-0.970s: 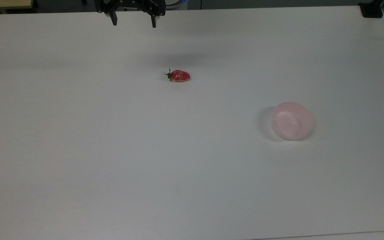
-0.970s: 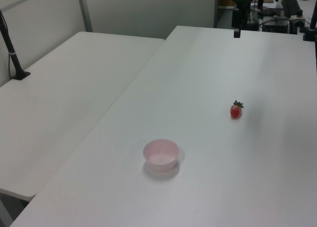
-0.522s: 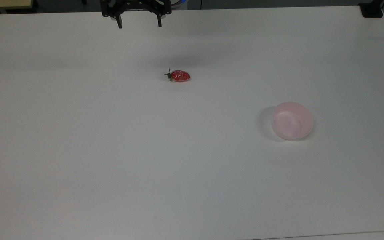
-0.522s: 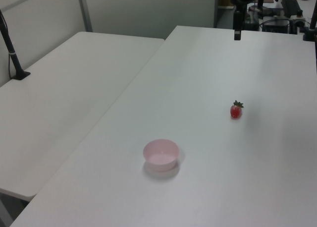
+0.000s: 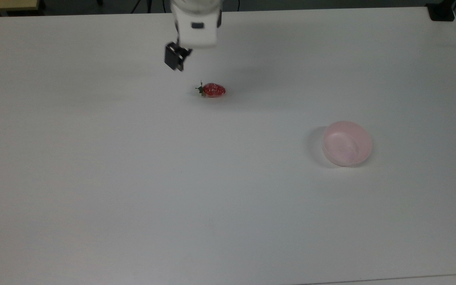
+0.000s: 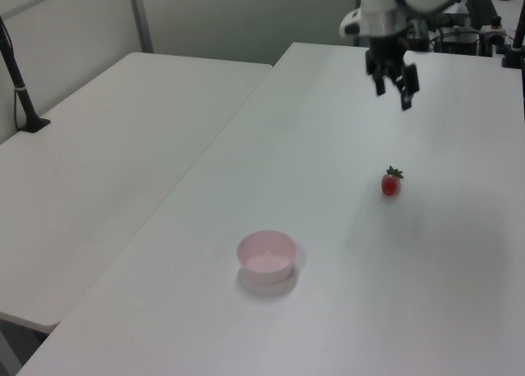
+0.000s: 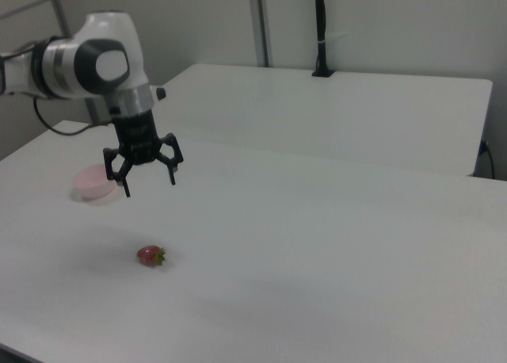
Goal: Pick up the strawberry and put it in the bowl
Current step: 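Lower the gripper over the strawberry and close on it, then lift the strawberry off the table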
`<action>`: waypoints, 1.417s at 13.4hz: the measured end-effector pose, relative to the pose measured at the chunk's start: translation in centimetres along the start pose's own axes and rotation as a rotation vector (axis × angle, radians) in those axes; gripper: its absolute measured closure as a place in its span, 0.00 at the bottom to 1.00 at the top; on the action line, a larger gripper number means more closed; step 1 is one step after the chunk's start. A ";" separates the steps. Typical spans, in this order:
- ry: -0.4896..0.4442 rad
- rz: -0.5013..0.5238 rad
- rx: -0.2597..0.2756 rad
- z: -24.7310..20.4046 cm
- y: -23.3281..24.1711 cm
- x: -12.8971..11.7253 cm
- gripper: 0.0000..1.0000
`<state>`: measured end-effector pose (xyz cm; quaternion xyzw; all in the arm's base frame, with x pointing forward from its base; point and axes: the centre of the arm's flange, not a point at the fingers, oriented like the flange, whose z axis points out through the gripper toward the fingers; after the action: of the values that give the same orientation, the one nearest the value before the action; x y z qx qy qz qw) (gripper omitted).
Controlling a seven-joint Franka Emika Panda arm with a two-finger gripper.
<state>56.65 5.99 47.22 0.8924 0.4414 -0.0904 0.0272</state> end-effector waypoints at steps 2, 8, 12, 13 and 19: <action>-0.016 -0.108 -0.072 4.4 -0.6 2.1 0.03; -0.109 -0.294 -0.104 13.3 -4.6 5.0 0.22; -0.123 -0.330 -0.102 15.6 -5.7 5.9 0.26; -0.129 -0.336 -0.107 16.0 -5.7 6.0 0.33; -0.128 -0.337 -0.123 15.3 -5.3 5.9 0.59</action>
<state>53.84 11.92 31.27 0.7948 0.5867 -0.1231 0.0939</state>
